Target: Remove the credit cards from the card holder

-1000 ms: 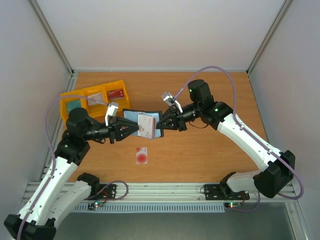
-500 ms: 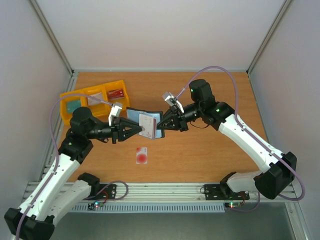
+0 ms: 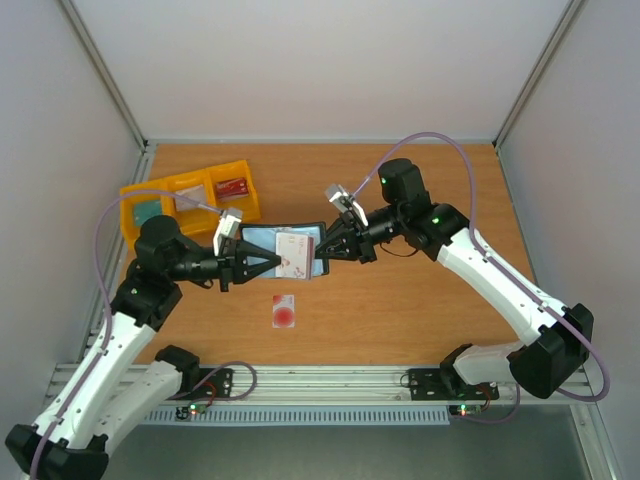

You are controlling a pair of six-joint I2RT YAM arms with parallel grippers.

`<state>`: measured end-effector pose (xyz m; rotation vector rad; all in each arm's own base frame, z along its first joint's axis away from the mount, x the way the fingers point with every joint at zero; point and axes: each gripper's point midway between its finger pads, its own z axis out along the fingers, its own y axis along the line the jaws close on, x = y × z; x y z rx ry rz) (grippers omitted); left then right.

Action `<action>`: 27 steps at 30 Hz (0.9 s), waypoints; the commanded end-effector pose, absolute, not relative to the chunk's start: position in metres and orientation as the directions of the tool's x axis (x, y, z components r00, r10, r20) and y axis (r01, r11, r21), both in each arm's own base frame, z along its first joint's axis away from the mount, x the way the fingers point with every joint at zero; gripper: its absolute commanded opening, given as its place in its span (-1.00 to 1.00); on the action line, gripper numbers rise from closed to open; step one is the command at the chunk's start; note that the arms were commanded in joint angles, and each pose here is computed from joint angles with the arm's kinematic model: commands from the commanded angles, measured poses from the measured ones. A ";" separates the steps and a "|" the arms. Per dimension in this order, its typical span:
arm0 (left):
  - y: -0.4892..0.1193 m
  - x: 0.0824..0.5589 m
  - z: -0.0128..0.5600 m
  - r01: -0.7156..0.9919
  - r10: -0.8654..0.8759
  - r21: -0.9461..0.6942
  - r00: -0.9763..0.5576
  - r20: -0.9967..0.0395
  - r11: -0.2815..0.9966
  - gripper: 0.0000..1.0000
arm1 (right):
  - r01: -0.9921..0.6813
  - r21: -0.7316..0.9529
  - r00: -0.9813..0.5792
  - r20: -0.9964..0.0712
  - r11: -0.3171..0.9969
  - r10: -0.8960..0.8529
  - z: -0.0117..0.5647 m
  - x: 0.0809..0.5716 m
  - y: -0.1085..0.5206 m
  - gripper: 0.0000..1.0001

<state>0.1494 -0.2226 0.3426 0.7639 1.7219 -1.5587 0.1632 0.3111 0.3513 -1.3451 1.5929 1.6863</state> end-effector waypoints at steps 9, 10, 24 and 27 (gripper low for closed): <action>-0.203 0.157 0.354 0.817 -0.057 -0.523 -0.526 -0.849 0.244 -1.00 | -0.880 0.427 -0.378 -0.895 -0.210 -0.235 0.364 0.171 0.297 -0.98; -0.202 0.158 0.355 0.815 -0.062 -0.522 -0.525 -0.849 0.253 -1.00 | -0.881 0.425 -0.378 -0.896 -0.206 -0.233 0.364 0.172 0.296 -0.98; -0.162 0.202 0.343 0.653 -0.147 -0.556 -0.571 -0.808 0.514 -1.00 | -0.925 0.378 -0.373 -0.923 -0.046 -0.094 0.376 0.204 0.263 -0.98; -0.141 0.229 0.304 0.450 -0.222 -0.660 -0.699 -0.680 0.602 -0.99 | -0.915 0.401 -0.403 -0.915 0.047 -0.036 0.375 0.227 0.256 -0.98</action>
